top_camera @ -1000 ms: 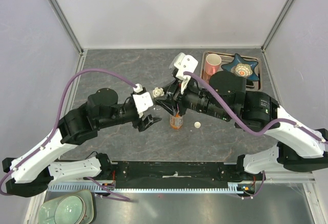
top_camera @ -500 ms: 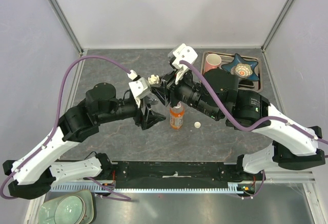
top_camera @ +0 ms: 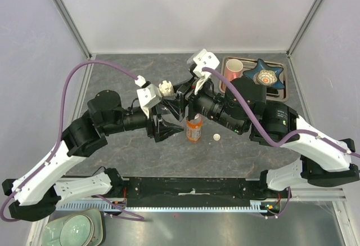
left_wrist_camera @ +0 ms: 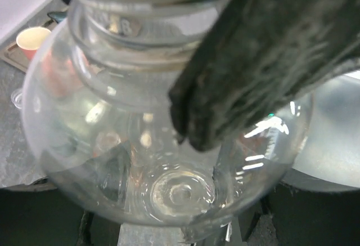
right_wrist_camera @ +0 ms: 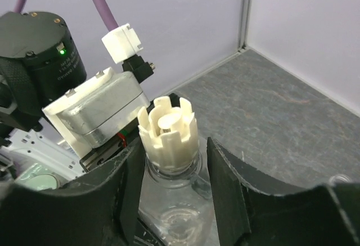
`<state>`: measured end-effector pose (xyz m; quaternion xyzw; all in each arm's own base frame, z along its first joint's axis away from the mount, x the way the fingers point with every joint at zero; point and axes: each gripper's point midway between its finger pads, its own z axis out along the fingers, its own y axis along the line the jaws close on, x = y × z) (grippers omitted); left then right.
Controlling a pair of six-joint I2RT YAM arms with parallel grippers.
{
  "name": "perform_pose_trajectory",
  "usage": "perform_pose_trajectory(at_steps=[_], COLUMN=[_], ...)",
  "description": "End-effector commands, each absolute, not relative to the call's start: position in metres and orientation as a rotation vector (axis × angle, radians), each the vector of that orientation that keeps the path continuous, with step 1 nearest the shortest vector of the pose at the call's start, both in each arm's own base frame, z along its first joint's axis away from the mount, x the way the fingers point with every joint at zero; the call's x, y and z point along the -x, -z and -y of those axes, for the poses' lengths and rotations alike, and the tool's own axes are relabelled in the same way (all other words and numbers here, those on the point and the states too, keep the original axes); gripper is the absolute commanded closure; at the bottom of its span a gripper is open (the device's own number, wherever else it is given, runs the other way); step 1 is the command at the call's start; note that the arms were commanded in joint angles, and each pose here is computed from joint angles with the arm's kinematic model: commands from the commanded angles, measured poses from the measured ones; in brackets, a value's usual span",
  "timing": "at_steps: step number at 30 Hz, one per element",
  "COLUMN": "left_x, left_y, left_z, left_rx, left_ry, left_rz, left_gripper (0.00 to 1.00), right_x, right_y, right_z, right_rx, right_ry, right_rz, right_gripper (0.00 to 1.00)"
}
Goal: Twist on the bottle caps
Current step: Screw the bottle cap onto the plastic bottle.
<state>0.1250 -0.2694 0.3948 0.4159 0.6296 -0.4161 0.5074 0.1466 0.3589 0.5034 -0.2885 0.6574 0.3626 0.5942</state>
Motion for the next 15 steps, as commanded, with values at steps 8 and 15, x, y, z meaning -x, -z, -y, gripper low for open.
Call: perform_pose_trajectory(at_steps=[8, 15], left_x=[-0.111, -0.103], left_y=[-0.457, -0.451], left_z=[0.258, 0.254], left_rx=[-1.041, -1.091], left_ry=[0.962, 0.964], left_rz=[-1.095, -1.065], left_gripper=[0.98, 0.98], right_x=[-0.128, -0.123], right_y=[-0.446, -0.461], right_z=[-0.363, -0.334], right_rx=[0.888, 0.878], right_ry=[-0.806, -0.801], right_rz=[-1.642, -1.603], right_gripper=[0.39, 0.34])
